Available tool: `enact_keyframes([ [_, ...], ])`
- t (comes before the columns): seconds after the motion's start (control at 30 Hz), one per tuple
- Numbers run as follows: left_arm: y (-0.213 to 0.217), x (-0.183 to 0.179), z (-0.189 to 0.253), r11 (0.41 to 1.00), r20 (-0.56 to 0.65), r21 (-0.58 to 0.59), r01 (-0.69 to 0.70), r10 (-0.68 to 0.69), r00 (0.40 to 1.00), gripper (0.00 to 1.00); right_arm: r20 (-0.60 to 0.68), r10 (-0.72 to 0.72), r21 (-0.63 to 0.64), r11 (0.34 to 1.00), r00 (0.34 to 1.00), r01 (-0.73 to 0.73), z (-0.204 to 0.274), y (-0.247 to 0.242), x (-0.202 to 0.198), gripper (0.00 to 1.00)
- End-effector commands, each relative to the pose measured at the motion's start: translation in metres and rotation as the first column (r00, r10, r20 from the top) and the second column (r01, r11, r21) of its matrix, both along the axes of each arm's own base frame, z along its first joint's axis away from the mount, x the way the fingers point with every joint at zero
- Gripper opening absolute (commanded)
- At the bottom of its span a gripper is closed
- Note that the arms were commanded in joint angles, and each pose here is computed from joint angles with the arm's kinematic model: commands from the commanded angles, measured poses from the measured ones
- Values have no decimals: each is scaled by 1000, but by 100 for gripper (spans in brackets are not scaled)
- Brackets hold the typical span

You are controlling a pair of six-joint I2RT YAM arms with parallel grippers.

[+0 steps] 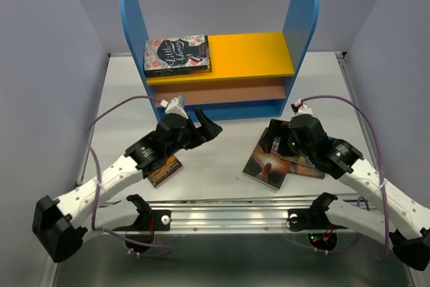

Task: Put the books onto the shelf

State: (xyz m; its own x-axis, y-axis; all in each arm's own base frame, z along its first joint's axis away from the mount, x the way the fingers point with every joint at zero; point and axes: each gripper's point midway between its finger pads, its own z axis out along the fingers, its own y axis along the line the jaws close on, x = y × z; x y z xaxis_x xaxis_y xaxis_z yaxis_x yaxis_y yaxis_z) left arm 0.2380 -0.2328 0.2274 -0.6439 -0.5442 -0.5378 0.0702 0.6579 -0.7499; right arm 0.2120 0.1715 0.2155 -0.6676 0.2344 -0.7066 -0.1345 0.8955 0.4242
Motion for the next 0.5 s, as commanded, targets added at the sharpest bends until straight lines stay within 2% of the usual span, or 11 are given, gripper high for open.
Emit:
enact_keyframes([
  [0.0,-47,-21,-34,973,-14,21,231,-231,973,99,-188,-186,-68,982,964,176,-50,-27,-20,100],
  [0.07,-67,-23,-24,951,60,-21,307,-305,950,99,-247,-234,-119,970,940,210,-74,-39,-32,100],
  [0.1,-77,-30,-32,931,68,-17,365,-363,929,99,-271,-263,-109,964,926,242,-80,-40,-35,100],
  [0.13,-87,-29,-23,918,127,-35,394,-387,913,99,-296,-273,-102,962,915,254,-86,-41,-39,100],
  [0.27,-106,-21,-49,887,122,37,461,-462,878,99,-325,-318,-66,947,891,314,-104,-46,-48,100],
  [0.3,-111,-17,-69,883,81,61,465,-468,880,99,-331,-322,-66,945,887,319,-109,-48,-51,100],
  [0.37,-122,-16,-78,864,74,57,500,-503,861,99,-354,-325,-70,944,877,322,-116,-48,-55,100],
  [0.4,-132,-23,-90,828,45,37,559,-561,827,99,-381,-347,-82,936,857,343,-128,-51,-60,100],
  [0.47,-143,-27,-89,801,61,9,599,-598,799,97,-409,-358,-71,930,839,362,-141,-49,-64,100],
])
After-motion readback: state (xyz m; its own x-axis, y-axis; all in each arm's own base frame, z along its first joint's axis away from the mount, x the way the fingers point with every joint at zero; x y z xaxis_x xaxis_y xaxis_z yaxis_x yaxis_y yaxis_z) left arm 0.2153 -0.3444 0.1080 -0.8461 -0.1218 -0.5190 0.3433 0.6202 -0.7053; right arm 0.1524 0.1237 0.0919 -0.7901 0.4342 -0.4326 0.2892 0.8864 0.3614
